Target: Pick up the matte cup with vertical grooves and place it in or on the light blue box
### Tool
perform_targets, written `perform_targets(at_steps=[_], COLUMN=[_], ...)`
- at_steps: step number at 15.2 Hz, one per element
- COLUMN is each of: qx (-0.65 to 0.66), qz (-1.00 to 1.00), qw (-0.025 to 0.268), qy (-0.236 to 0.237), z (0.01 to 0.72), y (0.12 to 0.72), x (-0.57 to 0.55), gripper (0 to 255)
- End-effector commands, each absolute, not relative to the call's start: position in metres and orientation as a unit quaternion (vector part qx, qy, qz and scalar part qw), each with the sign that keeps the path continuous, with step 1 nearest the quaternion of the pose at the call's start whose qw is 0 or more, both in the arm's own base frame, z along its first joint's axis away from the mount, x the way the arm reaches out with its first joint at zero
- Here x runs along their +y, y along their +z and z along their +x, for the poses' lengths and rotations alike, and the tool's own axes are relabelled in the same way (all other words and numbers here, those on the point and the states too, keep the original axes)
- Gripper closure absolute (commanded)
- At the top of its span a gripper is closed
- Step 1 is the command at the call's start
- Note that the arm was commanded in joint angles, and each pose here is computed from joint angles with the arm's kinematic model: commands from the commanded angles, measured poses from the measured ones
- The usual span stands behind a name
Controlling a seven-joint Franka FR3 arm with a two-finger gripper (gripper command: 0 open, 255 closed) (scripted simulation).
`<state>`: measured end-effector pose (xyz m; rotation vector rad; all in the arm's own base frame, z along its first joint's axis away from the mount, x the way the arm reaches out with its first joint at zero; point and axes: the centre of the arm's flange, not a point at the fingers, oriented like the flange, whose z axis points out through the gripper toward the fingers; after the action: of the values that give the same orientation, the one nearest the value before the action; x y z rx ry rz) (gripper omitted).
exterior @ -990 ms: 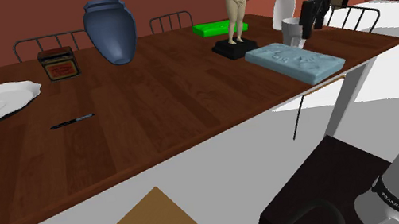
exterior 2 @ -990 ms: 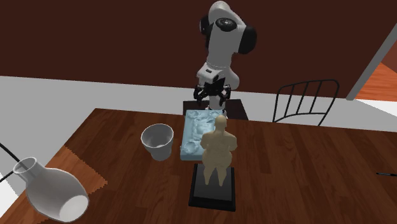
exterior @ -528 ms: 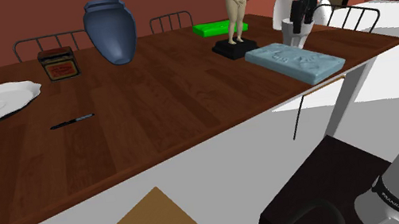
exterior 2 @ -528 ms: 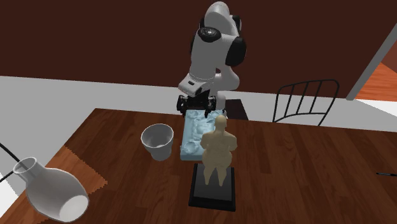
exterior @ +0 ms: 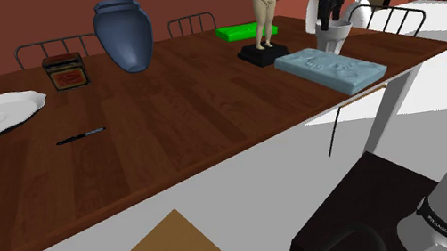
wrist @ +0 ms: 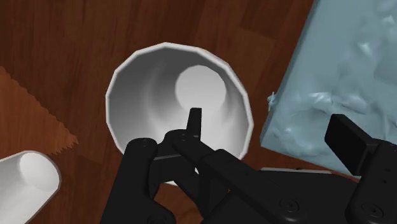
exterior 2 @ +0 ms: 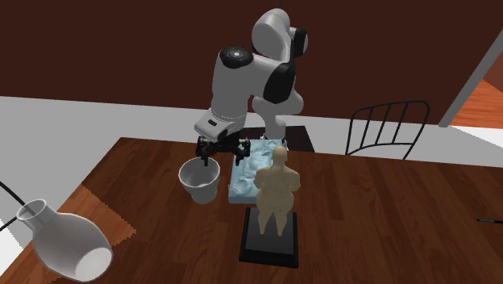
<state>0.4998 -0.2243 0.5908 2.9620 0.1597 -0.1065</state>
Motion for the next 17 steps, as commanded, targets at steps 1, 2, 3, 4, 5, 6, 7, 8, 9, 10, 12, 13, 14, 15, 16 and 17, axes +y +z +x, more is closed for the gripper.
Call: perform_targets(at_steps=[1,2,3,4,5,6,7,8,9,10,12,13,14,15,16,17], qx=[0.056,0.056,0.056,0.056,0.056,0.056,0.056,0.056,0.056,0.056,0.056,0.056,0.056,0.056,0.056,0.056], qz=[0.994,0.994,0.994,0.994,0.994,0.994,0.994,0.994,0.994,0.994,0.994,0.994,0.994,0.994,0.994,0.994], qw=[0.090,0.090,0.090,0.090,0.090,0.090,0.090,0.090,0.090,0.090,0.090,0.090,0.090,0.090,0.090,0.090], qy=[-0.036,-0.036,-0.036,-0.036,-0.036,-0.036,-0.036,-0.036,-0.036,-0.036,-0.036,-0.036,-0.036,-0.036,-0.036,-0.036], z=[0.512,0.512,0.511,0.511,0.511,0.510,0.510,0.510,0.510,0.510,0.510,0.510,0.510,0.510,0.510,0.510], y=[0.584,0.579,0.574,0.569,0.563,0.558,0.553,0.550,0.550,0.550,0.550,0.550,0.550,0.550,0.550,0.550], x=[-0.233,-0.234,-0.235,-0.236,-0.237,-0.238,-0.239,-0.239,-0.239,-0.239,-0.239,-0.239,-0.239,-0.239,-0.239,-0.239], gripper=[0,0,0,0,0,0,0,0,0,0,0,0,0,0,0,255])
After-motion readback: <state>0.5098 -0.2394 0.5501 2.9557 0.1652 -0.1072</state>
